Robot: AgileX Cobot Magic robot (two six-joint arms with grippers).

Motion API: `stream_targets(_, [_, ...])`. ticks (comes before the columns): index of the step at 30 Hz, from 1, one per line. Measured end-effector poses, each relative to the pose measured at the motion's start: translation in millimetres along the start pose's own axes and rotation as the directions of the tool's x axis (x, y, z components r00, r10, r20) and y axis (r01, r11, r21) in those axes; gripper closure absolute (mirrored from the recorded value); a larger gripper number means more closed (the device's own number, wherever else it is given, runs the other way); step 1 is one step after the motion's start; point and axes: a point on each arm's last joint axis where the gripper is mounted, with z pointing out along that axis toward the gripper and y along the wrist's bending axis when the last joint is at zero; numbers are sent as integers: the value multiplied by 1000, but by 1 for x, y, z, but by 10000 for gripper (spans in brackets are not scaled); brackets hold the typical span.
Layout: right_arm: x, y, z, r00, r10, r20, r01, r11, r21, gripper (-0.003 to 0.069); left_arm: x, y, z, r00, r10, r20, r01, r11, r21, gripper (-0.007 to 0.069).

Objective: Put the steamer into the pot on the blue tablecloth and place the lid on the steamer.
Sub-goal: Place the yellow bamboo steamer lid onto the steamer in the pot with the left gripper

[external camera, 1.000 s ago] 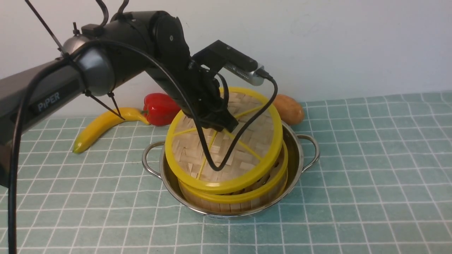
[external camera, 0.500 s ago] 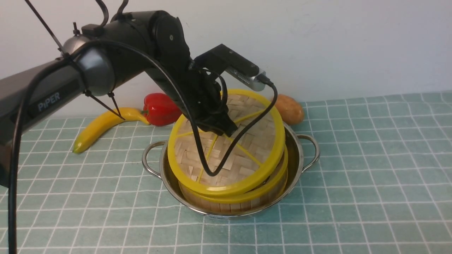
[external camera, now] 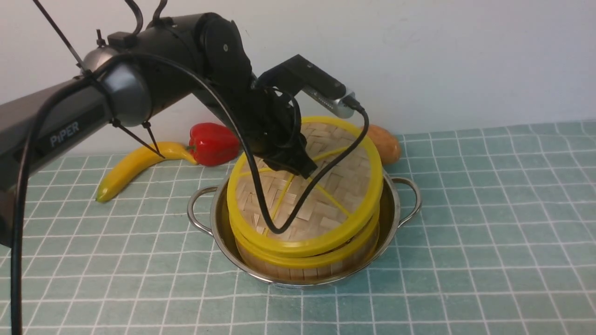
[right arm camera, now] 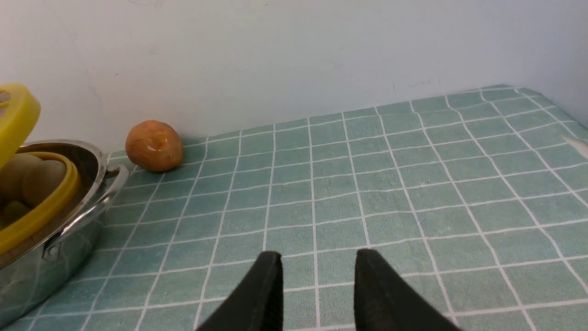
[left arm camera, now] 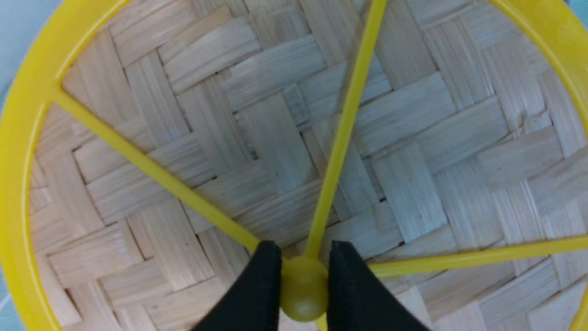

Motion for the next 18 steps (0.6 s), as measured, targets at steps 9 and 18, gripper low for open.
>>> stream_targets(9, [0,0,0,1000,0,0,0,1000,0,419,1,0,0,1000,-12,-10,12,1000,-5,511])
stream_targets(18, [0,0,0,1000,0,0,0,1000,0,419,-12,-1,-42,997,-80,-19,80,997,-12,511])
